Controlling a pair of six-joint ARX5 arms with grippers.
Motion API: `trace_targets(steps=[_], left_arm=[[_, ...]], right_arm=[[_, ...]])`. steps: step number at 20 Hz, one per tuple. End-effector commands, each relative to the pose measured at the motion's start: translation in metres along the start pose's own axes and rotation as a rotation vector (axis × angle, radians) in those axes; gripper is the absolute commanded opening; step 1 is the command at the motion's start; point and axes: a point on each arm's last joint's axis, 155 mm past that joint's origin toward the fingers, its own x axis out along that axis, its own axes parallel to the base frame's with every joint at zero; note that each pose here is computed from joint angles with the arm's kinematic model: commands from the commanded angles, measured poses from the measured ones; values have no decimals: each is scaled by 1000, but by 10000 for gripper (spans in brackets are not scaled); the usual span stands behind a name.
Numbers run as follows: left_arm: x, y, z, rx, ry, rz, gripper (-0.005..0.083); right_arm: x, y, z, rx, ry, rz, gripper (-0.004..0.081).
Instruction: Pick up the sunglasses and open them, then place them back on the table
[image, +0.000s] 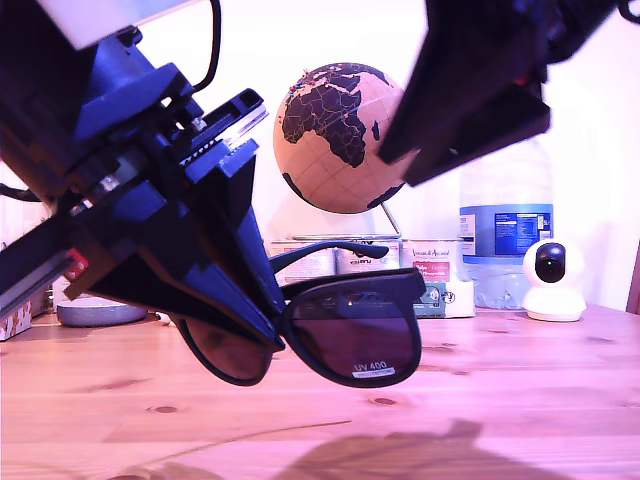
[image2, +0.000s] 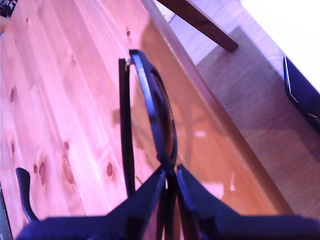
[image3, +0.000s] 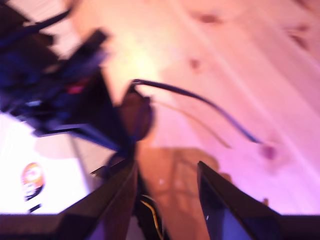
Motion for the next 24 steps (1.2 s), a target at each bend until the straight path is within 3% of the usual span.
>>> trace_targets(steps=[1,8,24], left_arm=[[1,7,2,-26,-1,4,-22],[-4,19,6,-26,4,10,-22],[-7,33,13,-18,-13,43,-22]], right_arm=[[11,6,-11,34,46,26,334],[39,24,-33,35,170,59,334],[39,-15,-40,5,211,-169,334]])
